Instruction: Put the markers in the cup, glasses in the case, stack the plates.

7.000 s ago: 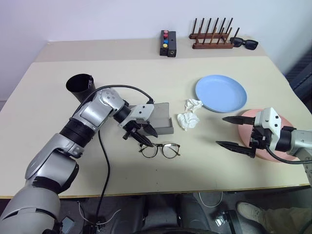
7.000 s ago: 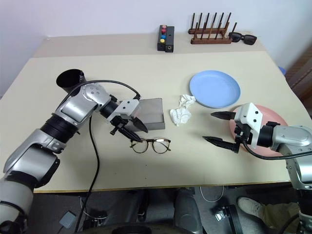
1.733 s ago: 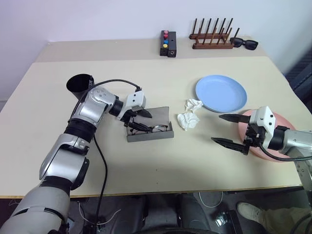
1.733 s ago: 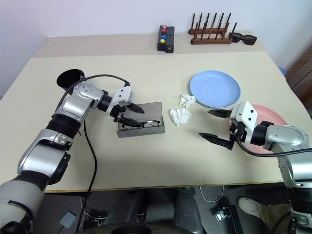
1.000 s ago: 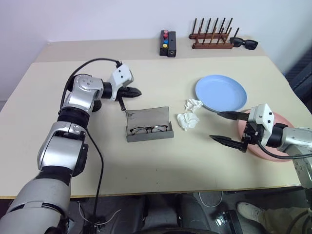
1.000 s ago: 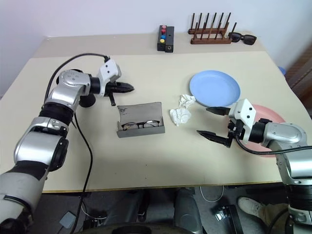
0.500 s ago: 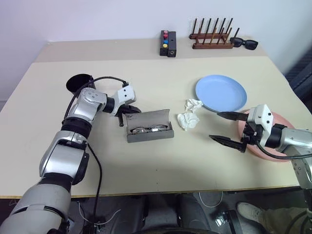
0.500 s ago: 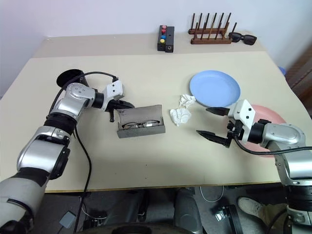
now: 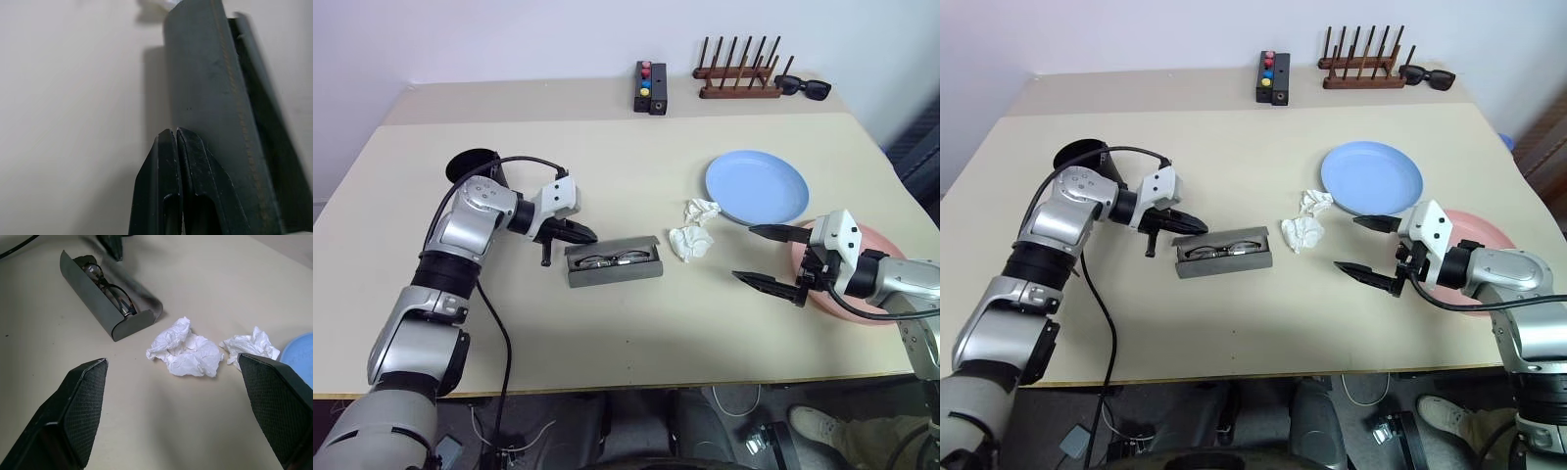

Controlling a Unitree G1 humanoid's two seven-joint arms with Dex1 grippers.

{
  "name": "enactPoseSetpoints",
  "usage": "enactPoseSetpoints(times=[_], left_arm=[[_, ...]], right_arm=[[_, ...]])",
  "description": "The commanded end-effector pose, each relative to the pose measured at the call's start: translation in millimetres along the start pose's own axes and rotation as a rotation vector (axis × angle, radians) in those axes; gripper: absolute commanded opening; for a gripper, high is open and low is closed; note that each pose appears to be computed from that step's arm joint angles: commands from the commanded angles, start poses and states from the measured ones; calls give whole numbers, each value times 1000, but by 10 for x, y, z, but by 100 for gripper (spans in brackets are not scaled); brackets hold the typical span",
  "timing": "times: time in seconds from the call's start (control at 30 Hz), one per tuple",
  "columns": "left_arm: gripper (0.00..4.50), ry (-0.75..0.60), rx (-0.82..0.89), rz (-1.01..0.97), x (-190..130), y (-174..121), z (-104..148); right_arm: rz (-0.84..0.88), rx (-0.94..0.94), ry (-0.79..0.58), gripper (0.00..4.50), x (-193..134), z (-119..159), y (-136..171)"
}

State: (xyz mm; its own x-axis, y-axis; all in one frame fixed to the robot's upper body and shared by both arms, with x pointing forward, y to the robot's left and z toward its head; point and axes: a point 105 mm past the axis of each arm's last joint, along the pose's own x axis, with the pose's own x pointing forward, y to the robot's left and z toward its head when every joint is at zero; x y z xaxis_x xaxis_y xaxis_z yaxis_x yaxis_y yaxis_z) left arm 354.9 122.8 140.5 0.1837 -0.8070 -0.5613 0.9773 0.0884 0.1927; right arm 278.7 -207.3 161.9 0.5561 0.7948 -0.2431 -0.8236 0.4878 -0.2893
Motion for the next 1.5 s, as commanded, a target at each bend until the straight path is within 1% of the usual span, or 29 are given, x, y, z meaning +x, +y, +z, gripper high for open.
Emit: enactPoseSetpoints(times=[0.03, 0.23, 0.33, 0.43, 0.6, 0.83, 1.0, 1.03, 1.1, 1.23, 1.3, 1.33, 1.5], left_arm=[[6, -16, 4, -34, 31, -139, 57], [6, 5, -1, -54, 115, -274, 0], [6, 1, 10, -41, 127, -278, 15], [6, -33, 20, -2, 83, -169, 146], [6, -67, 45, 31, 3, -54, 279], [6, -83, 58, 42, -6, -17, 331], [6, -151, 55, 174, 12, 105, 356], [29, -171, 51, 197, 8, 125, 370], [94, -205, 43, 213, -8, 124, 413], [292, -253, 18, 216, -55, 77, 488], [403, -265, 2, 207, -67, 23, 492], [446, -270, -2, 207, -68, 3, 497], [446, -322, -19, 202, -29, -117, 622]], right_arm=[[9, -27, -24, 437, 19, 90, 2], [13, -30, -22, 437, 22, 95, -4], [12, -31, -22, 437, 22, 97, -5], [12, -29, -22, 437, 17, 96, -4], [12, -27, -20, 437, 10, 87, -1], [-2, -26, -7, 437, -5, 66, -22], [-37, -14, 19, 437, -47, 18, -71], [-42, -12, 18, 437, -57, 22, -78], [-48, -11, 22, 437, -74, 27, -87], [-72, 5, 44, 437, -138, 13, -129], [-105, 14, 59, 437, -181, 1, -175], [-122, 16, 67, 437, -199, -4, -198], [-251, 16, 116, 437, -318, -59, -352]])
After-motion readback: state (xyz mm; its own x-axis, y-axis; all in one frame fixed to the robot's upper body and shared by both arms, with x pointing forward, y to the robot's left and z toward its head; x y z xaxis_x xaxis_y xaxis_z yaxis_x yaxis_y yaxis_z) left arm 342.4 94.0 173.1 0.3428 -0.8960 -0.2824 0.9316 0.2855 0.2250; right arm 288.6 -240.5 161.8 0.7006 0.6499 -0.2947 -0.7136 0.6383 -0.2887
